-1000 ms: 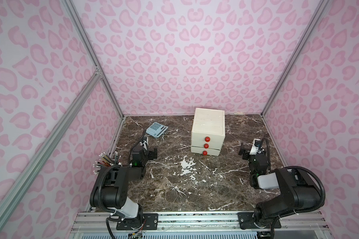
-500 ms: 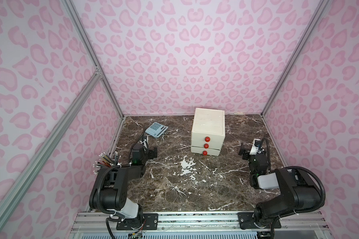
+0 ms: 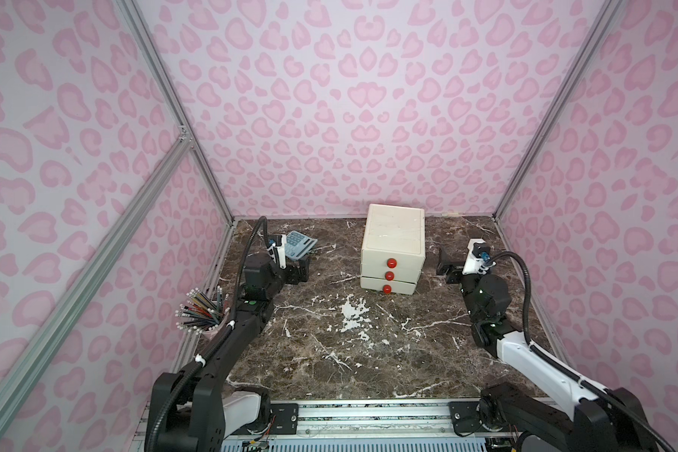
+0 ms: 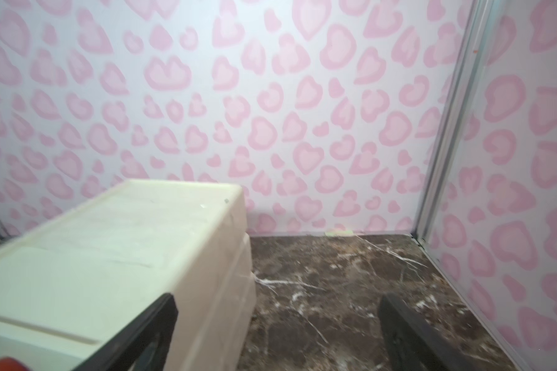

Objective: Take the sponge out of the drawer
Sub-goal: Adjust the storage box at the center of the board, then open the drawer in the storage box.

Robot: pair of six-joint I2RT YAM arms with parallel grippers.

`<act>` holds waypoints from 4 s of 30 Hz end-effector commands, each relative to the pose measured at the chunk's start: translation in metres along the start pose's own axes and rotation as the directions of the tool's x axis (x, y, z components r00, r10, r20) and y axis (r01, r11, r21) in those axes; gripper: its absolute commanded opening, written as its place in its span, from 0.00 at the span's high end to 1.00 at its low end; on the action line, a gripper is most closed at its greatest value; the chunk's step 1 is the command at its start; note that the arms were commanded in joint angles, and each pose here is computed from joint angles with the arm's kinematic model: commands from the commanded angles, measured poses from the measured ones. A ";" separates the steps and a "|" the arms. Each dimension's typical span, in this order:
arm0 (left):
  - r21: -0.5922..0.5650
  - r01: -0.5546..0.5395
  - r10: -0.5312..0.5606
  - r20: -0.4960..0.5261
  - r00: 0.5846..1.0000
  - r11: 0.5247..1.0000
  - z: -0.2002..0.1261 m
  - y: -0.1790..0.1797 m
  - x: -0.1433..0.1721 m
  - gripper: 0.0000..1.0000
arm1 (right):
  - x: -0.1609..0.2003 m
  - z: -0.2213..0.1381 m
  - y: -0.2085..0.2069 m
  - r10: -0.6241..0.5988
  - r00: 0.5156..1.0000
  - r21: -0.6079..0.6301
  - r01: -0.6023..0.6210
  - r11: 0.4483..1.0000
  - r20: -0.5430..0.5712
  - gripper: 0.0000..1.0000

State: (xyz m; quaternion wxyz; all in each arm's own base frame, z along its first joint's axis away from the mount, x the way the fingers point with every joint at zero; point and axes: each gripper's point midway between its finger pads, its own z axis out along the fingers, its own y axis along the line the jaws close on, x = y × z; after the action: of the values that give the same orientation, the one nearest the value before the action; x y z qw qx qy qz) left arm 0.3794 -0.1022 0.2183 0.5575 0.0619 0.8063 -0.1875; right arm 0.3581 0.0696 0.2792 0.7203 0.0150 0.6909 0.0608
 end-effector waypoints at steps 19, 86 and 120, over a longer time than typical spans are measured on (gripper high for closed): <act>0.424 0.299 -0.216 -0.233 0.948 0.855 -0.060 -0.183 0.022 0.02 | 0.033 -0.116 0.194 0.254 0.907 -0.646 -0.418 0.639 -0.335 0.00; 0.496 0.122 0.056 -0.330 0.942 0.860 0.082 -0.182 0.012 0.26 | -0.011 0.127 0.065 0.091 0.981 -0.242 -0.131 0.961 -0.171 0.20; 0.388 0.301 -0.144 -0.384 0.912 0.871 0.127 -0.195 0.020 0.63 | 0.074 0.152 0.104 -0.157 0.930 -0.277 0.063 0.959 -0.332 0.38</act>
State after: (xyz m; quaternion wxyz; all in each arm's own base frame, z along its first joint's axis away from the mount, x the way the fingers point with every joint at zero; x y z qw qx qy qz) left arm 0.4189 -0.3321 0.2043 0.3473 0.1298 0.8276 -0.4214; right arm 0.5084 0.1881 0.2493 0.6156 -0.1210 0.7696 0.1192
